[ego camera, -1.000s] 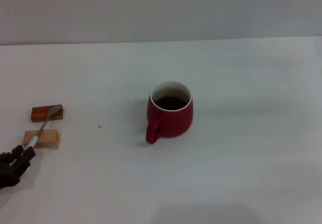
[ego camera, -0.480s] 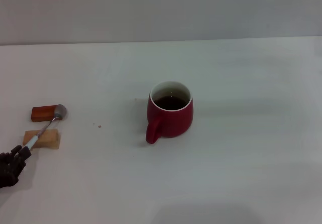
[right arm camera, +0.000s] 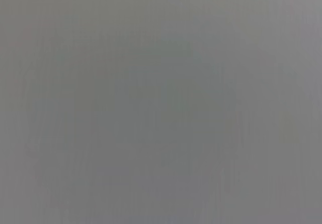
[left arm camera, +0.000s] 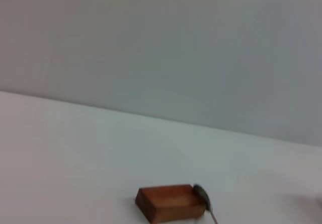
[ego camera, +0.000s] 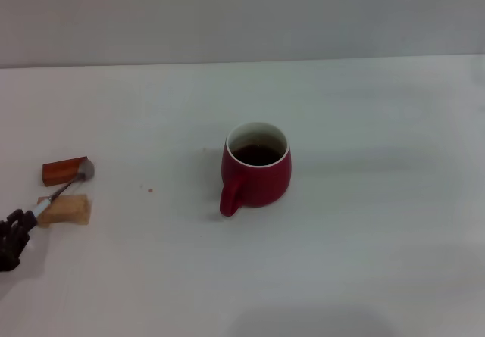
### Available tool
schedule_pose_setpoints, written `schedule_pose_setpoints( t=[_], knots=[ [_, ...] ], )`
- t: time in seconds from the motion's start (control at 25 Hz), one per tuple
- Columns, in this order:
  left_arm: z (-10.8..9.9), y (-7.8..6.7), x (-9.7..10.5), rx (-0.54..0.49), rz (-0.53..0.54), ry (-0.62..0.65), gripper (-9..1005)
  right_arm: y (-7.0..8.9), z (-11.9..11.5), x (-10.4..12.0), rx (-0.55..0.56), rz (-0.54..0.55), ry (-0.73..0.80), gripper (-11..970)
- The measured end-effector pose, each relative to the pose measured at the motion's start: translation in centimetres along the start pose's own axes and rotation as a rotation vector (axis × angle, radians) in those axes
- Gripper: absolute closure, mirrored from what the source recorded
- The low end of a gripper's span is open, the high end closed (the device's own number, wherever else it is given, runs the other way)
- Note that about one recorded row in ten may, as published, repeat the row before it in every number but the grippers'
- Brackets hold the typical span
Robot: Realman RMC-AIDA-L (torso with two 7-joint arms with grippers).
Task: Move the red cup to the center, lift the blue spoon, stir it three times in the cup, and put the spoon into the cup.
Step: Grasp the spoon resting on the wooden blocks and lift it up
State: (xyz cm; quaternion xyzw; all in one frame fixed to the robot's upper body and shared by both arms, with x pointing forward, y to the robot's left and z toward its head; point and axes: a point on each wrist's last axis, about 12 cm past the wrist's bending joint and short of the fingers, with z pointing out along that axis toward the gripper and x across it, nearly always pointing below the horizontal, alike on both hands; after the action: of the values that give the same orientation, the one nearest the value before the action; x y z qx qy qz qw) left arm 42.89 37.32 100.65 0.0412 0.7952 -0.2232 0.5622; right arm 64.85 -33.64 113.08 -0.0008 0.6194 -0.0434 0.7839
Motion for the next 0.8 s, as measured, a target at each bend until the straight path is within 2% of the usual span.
schedule_pose_setpoints(
  t=[0.32,0.68,0.8],
  knots=[
    [1.6,-0.4,-2.0,0.082,0.003,-0.049,850,-0.1,-0.2,0.2,0.002,0.001,0.006,468],
    [2.6,-0.2,-3.7,0.121,0.024,-0.074,852,0.0,-0.3,0.4,0.004,0.008,0.015,467],
    [3.6,-0.2,-5.1,0.154,0.043,-0.092,852,0.0,-0.4,0.5,0.006,0.01,0.017,467]
  ],
)
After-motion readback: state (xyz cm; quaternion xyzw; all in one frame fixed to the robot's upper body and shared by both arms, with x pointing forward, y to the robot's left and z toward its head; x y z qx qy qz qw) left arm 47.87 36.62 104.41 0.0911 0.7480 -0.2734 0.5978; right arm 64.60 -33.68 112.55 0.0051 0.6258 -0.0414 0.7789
